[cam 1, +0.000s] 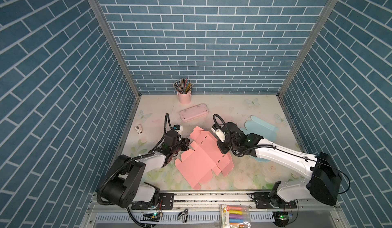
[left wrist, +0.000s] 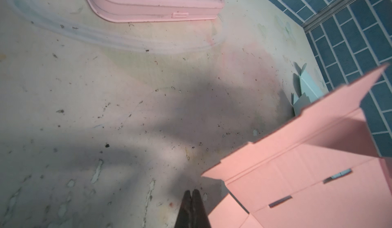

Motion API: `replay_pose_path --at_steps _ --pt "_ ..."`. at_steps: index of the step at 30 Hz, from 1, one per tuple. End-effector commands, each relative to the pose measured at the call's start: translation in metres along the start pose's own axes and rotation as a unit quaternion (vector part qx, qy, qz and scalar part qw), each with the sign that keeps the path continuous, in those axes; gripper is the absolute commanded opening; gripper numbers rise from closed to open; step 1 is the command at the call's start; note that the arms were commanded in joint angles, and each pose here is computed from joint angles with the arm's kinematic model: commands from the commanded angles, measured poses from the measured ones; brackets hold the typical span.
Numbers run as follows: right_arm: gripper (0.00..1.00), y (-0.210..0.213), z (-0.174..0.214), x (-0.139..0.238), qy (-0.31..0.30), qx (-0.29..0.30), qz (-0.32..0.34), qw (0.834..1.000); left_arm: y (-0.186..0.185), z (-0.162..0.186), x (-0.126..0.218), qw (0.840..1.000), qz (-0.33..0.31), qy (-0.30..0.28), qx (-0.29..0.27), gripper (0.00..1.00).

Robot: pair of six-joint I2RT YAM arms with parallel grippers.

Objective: Fold the paper box

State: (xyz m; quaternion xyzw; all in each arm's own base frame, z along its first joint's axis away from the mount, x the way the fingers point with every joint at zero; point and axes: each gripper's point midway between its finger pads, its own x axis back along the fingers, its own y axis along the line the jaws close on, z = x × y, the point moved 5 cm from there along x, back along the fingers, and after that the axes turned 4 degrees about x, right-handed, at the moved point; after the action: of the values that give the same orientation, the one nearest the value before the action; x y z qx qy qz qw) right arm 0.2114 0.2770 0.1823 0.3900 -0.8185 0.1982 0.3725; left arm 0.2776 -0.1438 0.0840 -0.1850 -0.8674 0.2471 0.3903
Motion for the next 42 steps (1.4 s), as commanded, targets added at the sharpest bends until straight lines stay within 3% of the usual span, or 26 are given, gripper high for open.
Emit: replay_pose_path --at_steps 1,27,42 --pt "0.0 0.0 -0.004 0.003 -0.012 0.03 0.002 0.999 0.005 0.005 -0.004 1.0 -0.002 0.005 0.004 0.0" --pt "0.0 -0.001 -0.002 0.001 0.0 0.039 0.009 0.999 -0.033 0.039 0.001 0.995 0.071 0.054 -0.032 0.0" --pt "0.0 -0.001 0.001 0.002 0.008 0.081 0.04 0.996 -0.056 0.061 -0.004 0.99 0.106 0.077 -0.054 0.0"
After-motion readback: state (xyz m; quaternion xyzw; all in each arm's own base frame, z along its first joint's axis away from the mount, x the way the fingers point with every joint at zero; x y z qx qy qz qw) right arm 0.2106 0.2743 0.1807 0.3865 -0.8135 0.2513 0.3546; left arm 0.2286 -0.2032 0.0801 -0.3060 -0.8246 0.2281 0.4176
